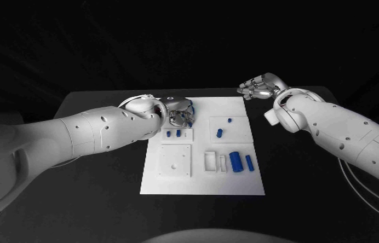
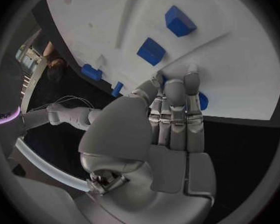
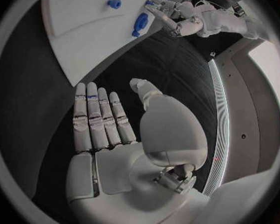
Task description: Assemble the parts on the task board
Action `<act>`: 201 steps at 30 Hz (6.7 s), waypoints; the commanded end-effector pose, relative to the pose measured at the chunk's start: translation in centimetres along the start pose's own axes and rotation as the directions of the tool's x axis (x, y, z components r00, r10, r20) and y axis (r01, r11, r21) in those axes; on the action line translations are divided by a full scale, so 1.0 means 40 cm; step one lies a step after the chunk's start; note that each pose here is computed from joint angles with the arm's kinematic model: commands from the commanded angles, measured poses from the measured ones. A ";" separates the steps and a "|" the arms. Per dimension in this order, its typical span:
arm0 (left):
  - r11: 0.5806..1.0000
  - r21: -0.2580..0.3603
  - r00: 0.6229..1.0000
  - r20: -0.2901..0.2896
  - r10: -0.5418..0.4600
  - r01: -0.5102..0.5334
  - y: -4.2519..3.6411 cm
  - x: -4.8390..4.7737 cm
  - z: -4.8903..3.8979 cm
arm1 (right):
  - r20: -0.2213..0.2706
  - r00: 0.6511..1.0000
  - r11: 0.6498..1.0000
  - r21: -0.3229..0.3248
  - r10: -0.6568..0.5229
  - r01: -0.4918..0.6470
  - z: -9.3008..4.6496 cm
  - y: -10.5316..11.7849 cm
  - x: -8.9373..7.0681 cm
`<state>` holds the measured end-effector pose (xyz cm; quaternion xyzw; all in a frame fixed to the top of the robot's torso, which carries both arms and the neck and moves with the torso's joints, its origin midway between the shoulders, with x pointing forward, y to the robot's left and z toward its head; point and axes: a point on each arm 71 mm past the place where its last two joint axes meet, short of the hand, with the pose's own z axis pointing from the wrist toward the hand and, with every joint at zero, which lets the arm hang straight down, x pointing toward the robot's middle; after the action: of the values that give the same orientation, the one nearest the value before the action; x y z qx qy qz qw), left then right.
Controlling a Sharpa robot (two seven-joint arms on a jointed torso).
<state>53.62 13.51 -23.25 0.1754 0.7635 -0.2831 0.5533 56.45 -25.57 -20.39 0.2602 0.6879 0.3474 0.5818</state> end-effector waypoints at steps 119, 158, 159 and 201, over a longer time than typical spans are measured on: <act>0.991 -0.083 0.994 -0.013 -0.110 0.109 0.098 -0.030 -0.106 | -0.018 1.000 1.000 0.002 -0.004 0.004 0.000 -0.009 -0.003; 0.991 -0.109 0.991 -0.099 -0.093 0.082 0.099 0.009 -0.098 | -0.022 1.000 1.000 0.004 -0.003 0.004 0.001 -0.010 0.000; 0.991 -0.108 0.990 -0.103 -0.093 0.081 0.099 0.010 -0.098 | -0.022 1.000 1.000 0.004 -0.003 0.004 0.001 -0.010 0.000; 0.979 -0.164 0.991 0.076 -0.110 0.122 0.171 -0.031 -0.127 | -0.048 0.999 1.000 0.003 -0.007 0.007 -0.002 -0.016 0.001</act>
<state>54.11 21.95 -22.86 0.0891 0.7877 -0.2450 0.5582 56.49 -26.24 -20.82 0.2616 0.6958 0.3418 0.5750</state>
